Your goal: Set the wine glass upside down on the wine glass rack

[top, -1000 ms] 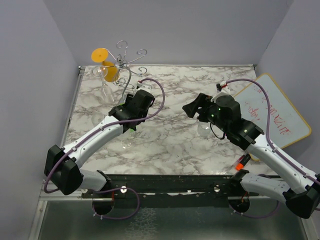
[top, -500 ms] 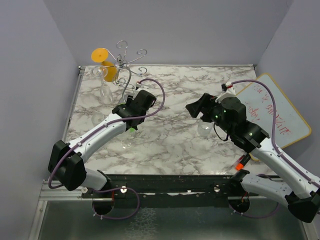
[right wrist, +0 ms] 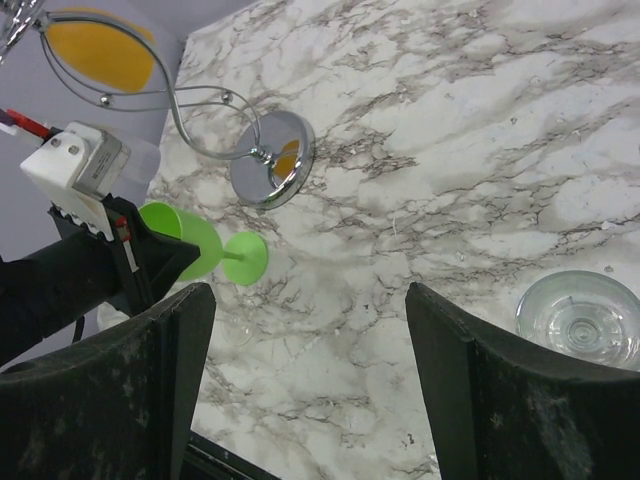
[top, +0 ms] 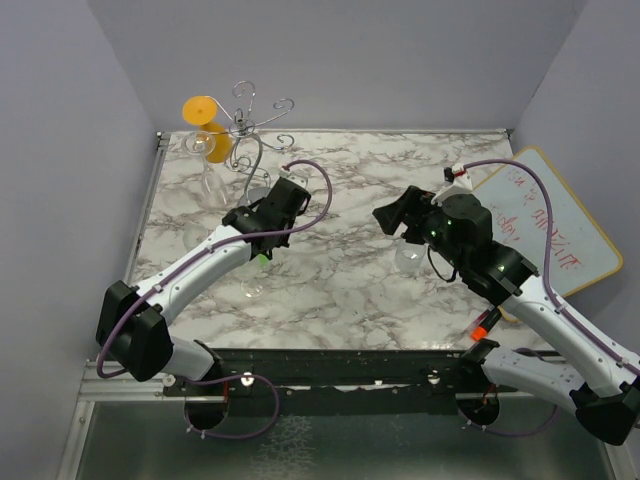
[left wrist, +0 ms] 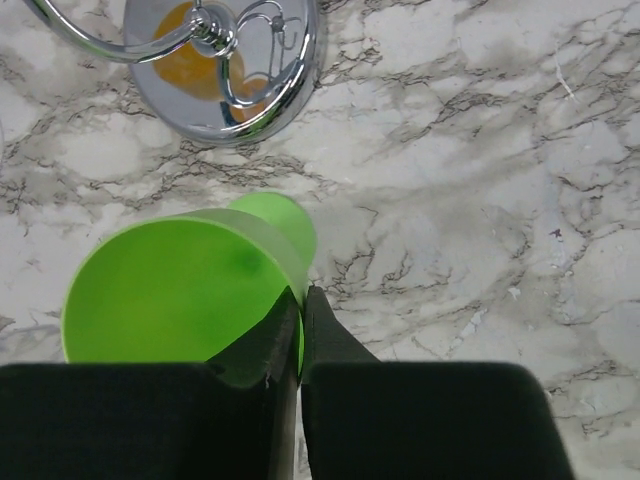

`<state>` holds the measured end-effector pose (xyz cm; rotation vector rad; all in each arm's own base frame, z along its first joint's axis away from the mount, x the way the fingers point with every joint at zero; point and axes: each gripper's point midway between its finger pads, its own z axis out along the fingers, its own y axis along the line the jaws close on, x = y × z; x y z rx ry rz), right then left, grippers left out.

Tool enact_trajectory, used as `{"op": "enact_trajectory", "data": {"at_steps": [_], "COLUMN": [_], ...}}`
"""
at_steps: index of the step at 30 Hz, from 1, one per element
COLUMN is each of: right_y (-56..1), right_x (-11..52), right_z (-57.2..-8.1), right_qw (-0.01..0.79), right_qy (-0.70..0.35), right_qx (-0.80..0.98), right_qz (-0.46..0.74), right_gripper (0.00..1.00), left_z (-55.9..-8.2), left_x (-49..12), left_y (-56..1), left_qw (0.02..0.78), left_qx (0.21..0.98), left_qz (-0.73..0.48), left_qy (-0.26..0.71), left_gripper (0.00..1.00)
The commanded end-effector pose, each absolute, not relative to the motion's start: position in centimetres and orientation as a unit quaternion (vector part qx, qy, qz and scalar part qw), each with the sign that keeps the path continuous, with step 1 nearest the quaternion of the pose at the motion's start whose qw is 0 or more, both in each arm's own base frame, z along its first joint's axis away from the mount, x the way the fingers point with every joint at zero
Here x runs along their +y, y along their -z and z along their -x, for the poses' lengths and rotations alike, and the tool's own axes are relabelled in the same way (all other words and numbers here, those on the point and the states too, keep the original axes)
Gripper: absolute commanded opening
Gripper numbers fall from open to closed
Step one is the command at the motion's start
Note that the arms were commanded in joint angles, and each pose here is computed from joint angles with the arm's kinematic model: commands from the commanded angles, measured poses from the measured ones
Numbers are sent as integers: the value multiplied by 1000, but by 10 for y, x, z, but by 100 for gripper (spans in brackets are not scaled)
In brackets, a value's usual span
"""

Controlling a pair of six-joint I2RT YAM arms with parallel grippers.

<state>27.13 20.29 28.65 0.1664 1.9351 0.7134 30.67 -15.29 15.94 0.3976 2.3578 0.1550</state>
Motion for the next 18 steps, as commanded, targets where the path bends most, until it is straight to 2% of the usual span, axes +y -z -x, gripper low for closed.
{"op": "enact_trajectory", "data": {"at_steps": [1,14,18], "right_y": [-281,-272,-269], "right_x": [196,199,215], "right_z": [-273,-269,-266], "right_qw": [515,499,470], "right_qy": [-277,-312,-358], "right_qx": [808,800,794], "right_qz": [-73,-121,-140], "right_gripper": [82,83,77], "left_z": [-304,-294,-291], "left_x": [-169,-254,-278], "left_y": [-169,-231,-241], "left_qw": [356,377,394], "left_qx": [914,871,859], "left_qz": [-191,-247,-230], "left_qy": [-20,195,230], "left_gripper": [0,0,0]}}
